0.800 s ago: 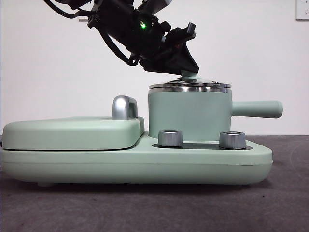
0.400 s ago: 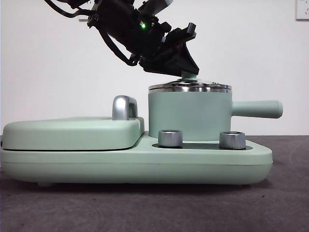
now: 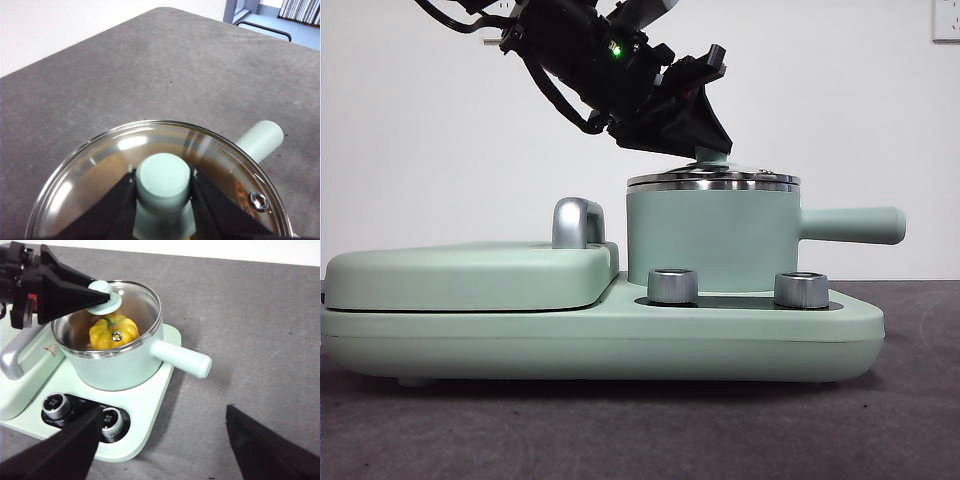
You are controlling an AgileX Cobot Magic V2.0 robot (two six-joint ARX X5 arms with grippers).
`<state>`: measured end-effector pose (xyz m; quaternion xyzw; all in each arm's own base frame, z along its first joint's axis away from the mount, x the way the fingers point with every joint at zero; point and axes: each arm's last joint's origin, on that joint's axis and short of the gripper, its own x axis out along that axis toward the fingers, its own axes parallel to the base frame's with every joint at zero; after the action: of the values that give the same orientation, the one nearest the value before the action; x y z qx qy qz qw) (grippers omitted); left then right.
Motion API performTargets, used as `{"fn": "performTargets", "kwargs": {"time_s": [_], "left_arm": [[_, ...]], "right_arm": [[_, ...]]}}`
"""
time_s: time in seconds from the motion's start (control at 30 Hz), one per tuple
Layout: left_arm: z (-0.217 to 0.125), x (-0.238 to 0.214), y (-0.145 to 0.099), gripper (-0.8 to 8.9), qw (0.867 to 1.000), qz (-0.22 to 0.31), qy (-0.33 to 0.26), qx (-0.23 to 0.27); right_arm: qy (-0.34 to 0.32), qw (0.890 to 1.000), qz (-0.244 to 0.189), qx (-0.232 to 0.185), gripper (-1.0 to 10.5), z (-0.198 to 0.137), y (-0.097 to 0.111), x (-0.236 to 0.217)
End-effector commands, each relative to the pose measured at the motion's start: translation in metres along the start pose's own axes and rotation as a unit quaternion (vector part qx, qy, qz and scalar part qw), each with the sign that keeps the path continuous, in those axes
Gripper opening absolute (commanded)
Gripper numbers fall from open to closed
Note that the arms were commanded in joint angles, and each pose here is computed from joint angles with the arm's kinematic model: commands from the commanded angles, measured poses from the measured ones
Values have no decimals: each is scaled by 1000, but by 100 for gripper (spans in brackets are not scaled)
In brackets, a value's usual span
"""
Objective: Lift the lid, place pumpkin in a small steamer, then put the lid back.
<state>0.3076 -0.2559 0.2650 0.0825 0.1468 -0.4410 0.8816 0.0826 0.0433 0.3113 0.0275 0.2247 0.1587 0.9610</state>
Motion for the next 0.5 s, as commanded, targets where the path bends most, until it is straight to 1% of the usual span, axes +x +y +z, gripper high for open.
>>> {"fn": "performTargets", "kwargs": {"time_s": [0.03, 0.1, 0.23, 0.3, 0.5], "left_arm": [[11, -1, -3, 181, 1000, -2, -18, 2], [11, -1, -3, 229, 1000, -2, -18, 2], [12, -2, -3, 238, 1000, -2, -19, 1], [13, -3, -3, 280, 1000, -2, -20, -4], [21, -21, 1, 286, 999, 5, -8, -44]], "right_arm": [[-3, 1000, 4, 3, 377, 2, 1, 0], [-3, 1000, 4, 3, 377, 2, 1, 0], [-3, 1000, 4, 3, 377, 2, 1, 0], [-3, 1000, 4, 3, 377, 2, 1, 0], [-4, 1000, 4, 3, 377, 2, 1, 0]]}}
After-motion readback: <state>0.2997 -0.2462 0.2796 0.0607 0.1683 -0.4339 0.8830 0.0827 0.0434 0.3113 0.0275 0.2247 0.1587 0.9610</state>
